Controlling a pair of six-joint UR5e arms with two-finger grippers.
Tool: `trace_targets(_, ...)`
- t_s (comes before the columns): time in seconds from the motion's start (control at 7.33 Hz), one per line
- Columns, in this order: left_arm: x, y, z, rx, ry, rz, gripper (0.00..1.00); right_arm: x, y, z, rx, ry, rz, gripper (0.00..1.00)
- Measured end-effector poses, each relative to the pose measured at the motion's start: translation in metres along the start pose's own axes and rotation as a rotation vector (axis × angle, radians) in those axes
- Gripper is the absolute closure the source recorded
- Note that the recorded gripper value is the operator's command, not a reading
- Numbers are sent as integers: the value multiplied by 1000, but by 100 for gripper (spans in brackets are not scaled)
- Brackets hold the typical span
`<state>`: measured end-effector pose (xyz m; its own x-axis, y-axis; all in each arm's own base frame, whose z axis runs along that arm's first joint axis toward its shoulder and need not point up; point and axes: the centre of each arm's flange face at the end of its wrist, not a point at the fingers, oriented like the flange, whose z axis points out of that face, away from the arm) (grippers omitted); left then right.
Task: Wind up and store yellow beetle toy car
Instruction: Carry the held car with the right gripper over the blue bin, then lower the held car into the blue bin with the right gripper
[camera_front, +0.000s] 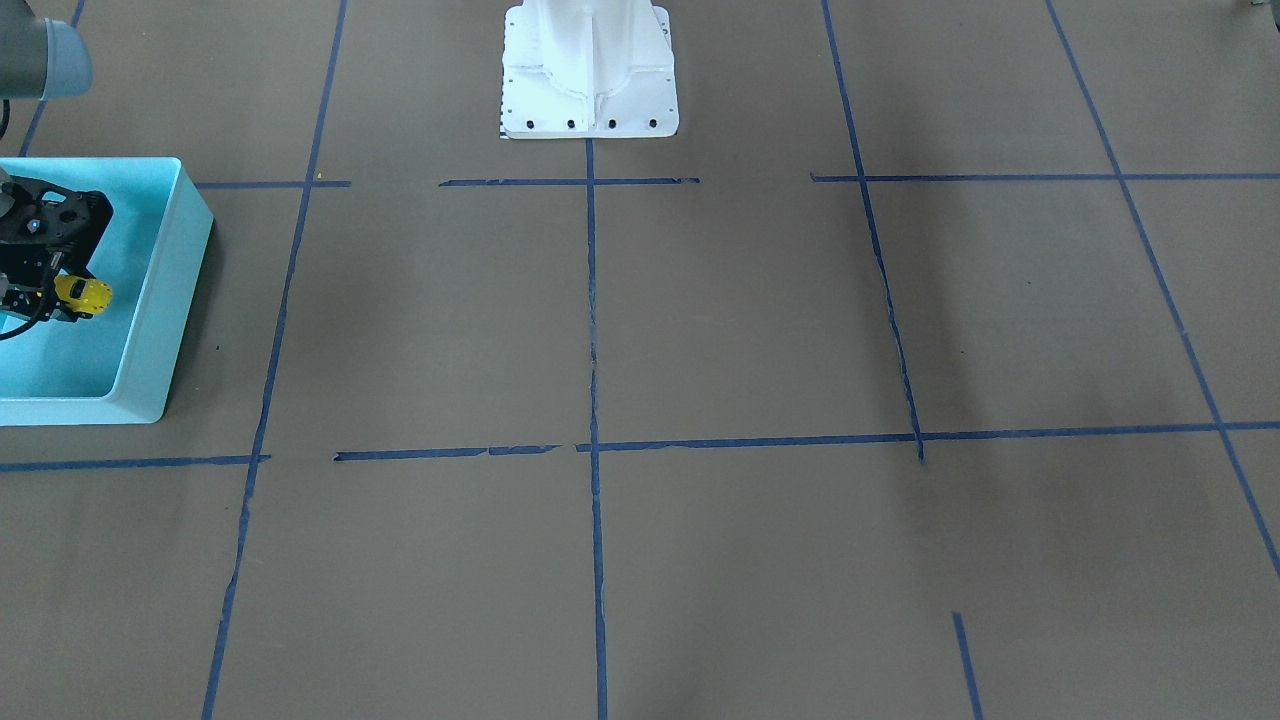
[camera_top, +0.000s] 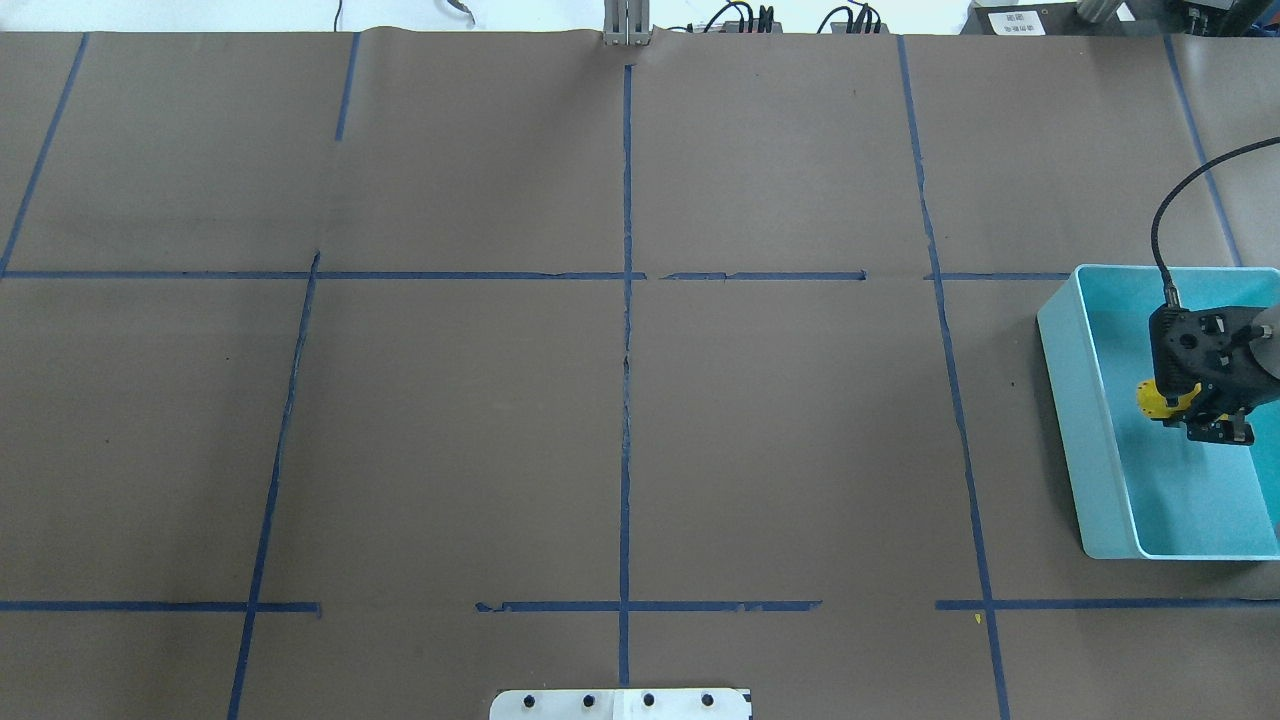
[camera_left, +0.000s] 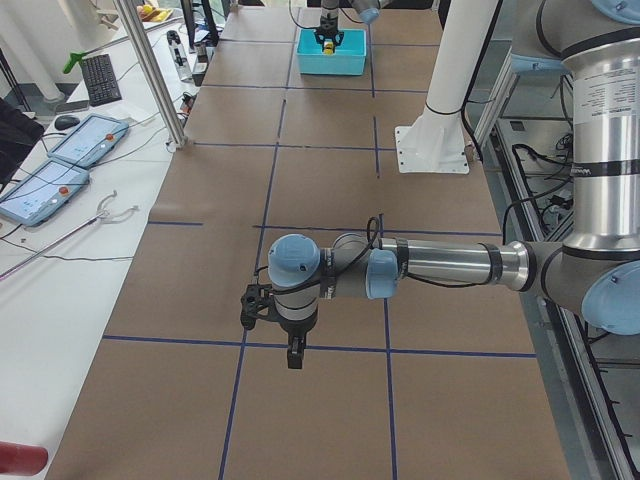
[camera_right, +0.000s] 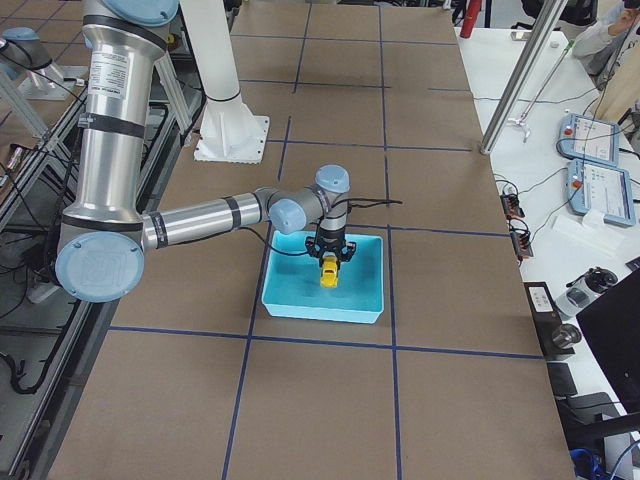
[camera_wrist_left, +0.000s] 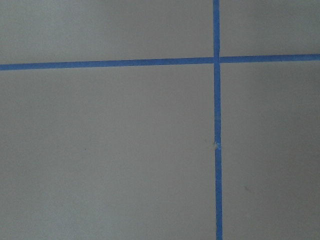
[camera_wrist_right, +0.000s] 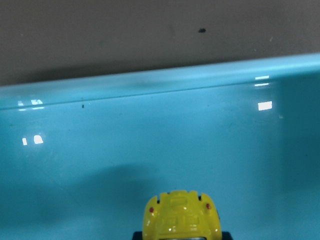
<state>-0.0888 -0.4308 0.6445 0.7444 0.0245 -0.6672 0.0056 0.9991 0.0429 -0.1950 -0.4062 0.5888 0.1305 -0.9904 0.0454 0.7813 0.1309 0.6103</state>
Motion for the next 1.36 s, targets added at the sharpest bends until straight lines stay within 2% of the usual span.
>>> trace_targets(0.41, 0, 0, 0, 2, 8, 0, 1, -11, -3, 19, 18, -29, -12, 96)
trace_targets(0.55, 1, 0, 0, 3, 9, 1, 1, -16, -8, 23, 20, -43, -18, 88)
trace_targets(0.68, 1, 0, 0, 3, 9, 1, 1, -20, -12, 26, 21, -52, -20, 62)
trace_targets(0.82, 1, 0, 0, 4, 9, 1, 1, -21, -14, 27, 21, -56, -22, 22)
trace_targets(0.95, 1, 0, 0, 4, 9, 2, 1, -22, -16, 28, 22, -59, -25, 1)
trace_targets(1.36, 4, -3, -4, 11, 10, 4, 1, -24, -22, 25, 43, -74, -30, 0)
